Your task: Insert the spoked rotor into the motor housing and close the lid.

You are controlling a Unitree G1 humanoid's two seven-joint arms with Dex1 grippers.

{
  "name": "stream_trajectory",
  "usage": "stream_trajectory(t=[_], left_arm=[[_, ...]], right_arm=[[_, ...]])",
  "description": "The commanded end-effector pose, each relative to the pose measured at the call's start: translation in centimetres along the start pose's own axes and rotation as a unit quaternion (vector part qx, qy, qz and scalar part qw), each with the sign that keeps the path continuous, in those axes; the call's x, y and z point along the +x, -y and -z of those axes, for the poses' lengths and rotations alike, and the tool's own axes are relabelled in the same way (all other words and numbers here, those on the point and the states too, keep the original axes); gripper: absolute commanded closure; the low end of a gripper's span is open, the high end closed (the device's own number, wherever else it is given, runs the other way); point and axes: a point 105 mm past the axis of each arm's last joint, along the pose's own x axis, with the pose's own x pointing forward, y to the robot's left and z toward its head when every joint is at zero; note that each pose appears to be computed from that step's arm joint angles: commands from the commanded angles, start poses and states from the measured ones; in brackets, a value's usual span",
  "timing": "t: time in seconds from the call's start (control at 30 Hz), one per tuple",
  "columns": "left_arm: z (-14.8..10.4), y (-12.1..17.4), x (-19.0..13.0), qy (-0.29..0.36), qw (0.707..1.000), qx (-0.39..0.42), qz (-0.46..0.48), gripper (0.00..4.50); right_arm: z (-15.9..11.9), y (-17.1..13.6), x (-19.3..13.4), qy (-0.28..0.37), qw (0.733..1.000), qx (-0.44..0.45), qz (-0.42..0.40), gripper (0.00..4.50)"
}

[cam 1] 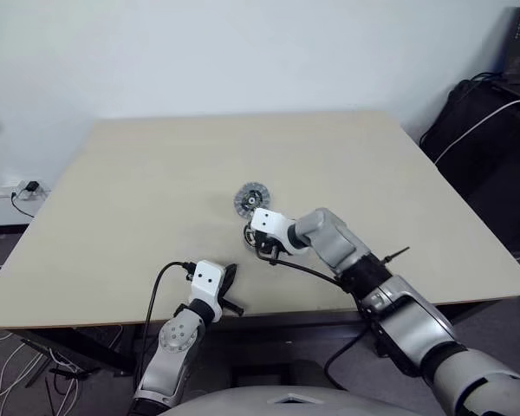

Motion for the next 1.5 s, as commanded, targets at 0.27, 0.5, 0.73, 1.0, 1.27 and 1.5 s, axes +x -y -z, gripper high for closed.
stream_trajectory(t=[0.27, 0.5, 0.73, 1.0, 1.27, 1.5], left_arm=[[-0.9, 0.8, 0.5, 0.022, 1.000, 0.000, 0.020, 4.50], [-0.8, 1.1, 0.8, 0.017, 0.999, 0.001, 0.035, 4.50], [-0.8, 1.2, 1.0, 0.016, 0.999, 0.004, 0.043, 4.50], [-0.7, 1.2, 0.6, 0.015, 0.999, 0.000, 0.036, 4.50], [-0.6, 1.1, 0.5, 0.014, 0.999, -0.001, 0.032, 4.50], [-0.7, 1.2, 0.6, 0.014, 0.999, 0.000, 0.035, 4.50]], right_arm=[[0.6, -1.6, -5.3, 0.041, 0.988, 0.139, 0.055, 4.48], [0.3, -3.7, -4.3, 0.056, 0.962, 0.252, 0.085, 4.48], [-1.9, -3.9, -1.5, 0.081, 0.936, 0.324, 0.110, 4.48], [-3.3, -3.1, 1.4, 0.094, 0.902, 0.400, 0.129, 4.48], [-4.8, -2.6, 2.9, 0.097, 0.895, 0.412, 0.137, 2.55], [-7.6, -2.7, 1.4, 0.149, 0.914, 0.361, 0.108, 2.30]])
